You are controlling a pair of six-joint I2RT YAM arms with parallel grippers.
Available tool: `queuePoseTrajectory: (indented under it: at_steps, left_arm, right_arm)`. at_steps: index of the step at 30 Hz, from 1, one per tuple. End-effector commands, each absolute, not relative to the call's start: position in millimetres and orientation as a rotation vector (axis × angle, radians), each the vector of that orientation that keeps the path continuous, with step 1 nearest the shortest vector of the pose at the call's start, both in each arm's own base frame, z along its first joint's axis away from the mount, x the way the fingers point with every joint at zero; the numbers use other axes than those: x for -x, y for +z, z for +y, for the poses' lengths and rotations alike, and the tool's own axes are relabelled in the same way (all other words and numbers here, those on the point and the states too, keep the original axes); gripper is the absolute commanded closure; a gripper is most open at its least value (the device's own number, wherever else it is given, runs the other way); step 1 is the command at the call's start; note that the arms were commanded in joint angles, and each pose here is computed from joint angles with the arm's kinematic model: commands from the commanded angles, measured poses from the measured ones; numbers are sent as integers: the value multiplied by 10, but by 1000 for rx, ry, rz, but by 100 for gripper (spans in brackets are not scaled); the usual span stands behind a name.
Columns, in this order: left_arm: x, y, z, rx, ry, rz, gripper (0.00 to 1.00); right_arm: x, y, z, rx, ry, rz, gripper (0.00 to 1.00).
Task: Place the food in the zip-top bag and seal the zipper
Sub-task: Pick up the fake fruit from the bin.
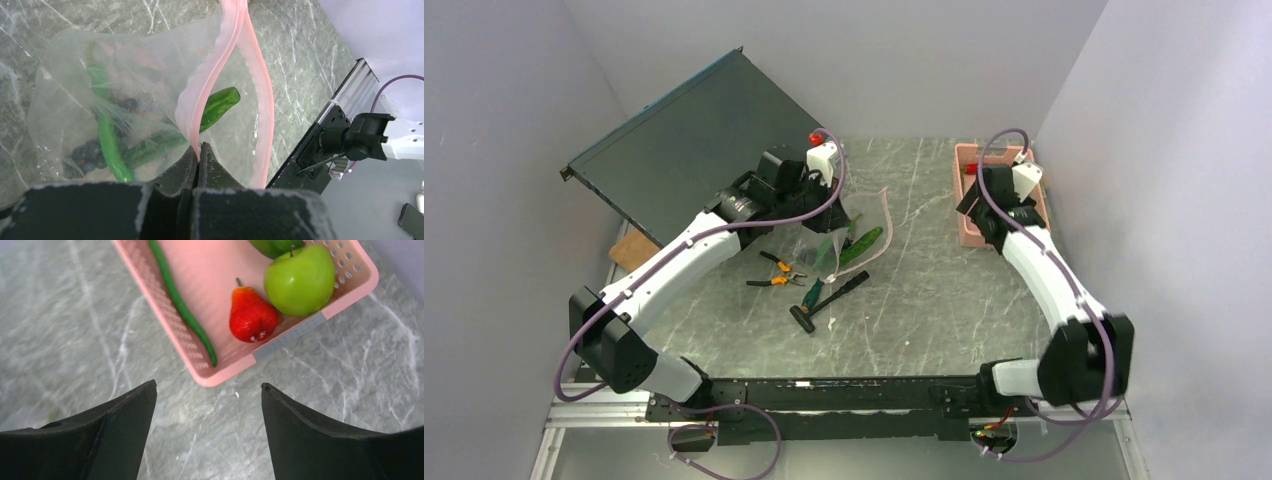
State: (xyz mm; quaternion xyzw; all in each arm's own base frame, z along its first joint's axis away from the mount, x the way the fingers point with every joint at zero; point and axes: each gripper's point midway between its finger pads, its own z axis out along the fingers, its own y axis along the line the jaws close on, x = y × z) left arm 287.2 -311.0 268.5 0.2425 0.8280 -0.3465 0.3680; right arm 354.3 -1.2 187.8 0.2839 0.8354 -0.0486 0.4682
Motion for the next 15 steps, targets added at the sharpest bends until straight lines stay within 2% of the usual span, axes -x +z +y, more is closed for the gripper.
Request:
queuePoseTrajectory:
  at_steps: [1,7,15]
  left_arm:
    - [-2875,2901,-3164,-634,-936,2059,100]
    - [-2873,2916,-3150,-632,-931,2054,100]
    - [-2872,2910,-3161,-637,-935,2057,100]
  right_arm:
    - [-3766,1766,-191,-913,-184,2093,20]
    - [-4068,1553,-455,-839,-262,2184,13]
    - [-4271,1132,-572,-791,-374,2326,11]
